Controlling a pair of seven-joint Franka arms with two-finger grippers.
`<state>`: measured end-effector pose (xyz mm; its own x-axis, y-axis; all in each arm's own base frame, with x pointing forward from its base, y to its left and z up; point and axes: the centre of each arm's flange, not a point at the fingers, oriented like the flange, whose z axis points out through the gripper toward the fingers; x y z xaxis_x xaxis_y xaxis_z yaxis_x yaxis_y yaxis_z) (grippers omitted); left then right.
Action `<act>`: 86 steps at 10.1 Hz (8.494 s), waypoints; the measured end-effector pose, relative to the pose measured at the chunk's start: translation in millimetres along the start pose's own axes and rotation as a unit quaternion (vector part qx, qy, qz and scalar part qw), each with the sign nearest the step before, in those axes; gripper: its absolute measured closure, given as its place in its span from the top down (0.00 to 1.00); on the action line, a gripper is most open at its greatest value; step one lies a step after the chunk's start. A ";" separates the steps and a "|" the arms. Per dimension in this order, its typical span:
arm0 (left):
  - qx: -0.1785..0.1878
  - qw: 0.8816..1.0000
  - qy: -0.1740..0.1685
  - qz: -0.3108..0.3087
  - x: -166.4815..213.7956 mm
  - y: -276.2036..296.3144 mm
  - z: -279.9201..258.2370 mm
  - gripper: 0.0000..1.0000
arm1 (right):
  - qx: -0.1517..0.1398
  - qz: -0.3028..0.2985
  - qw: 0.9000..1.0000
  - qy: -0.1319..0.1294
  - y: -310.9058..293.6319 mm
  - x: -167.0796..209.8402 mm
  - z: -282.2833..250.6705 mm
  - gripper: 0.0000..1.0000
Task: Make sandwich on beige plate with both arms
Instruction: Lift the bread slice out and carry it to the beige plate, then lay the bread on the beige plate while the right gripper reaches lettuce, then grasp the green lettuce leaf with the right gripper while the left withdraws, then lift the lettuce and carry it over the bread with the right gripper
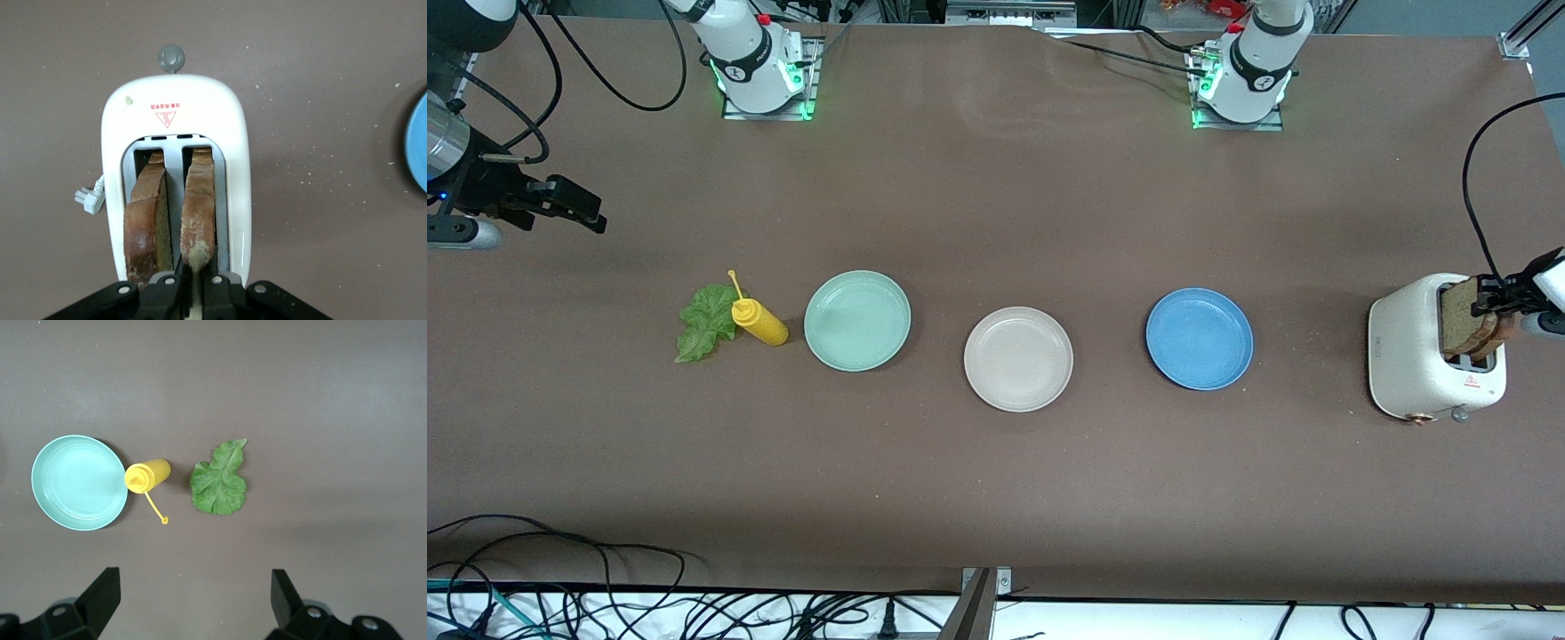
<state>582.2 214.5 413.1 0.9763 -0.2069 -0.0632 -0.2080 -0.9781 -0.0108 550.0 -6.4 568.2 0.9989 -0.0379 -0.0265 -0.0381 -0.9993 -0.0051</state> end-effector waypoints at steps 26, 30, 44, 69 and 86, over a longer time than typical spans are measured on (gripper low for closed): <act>-0.419 0.887 -0.139 -0.137 189.9 492.3 121.6 0.08 | 0.000 0.002 1.000 0.000 1.9 0.6 -0.5 1.00; -0.411 0.893 -0.111 -0.149 195.3 513.7 140.4 0.08 | 0.000 0.005 1.000 -0.007 4.8 3.9 6.8 1.00; -0.389 0.908 -0.063 -0.145 208.1 487.1 169.4 0.59 | -0.020 0.074 0.996 -0.038 -14.7 51.5 189.6 1.00; -0.046 0.989 -0.061 -0.123 118.0 155.5 -69.9 1.00 | -0.033 0.106 0.993 -0.038 3.9 76.7 332.7 0.13; -0.050 0.984 -0.055 -0.160 85.5 109.8 -97.7 1.00 | 0.011 0.430 0.903 -0.013 -344.7 75.3 204.8 0.11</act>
<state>648.7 87.1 504.0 0.9774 0.1106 -0.1802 0.1213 -0.9914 0.0494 633.0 336.5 363.3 0.5990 -0.7990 -0.0525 -0.7998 -0.6001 0.0085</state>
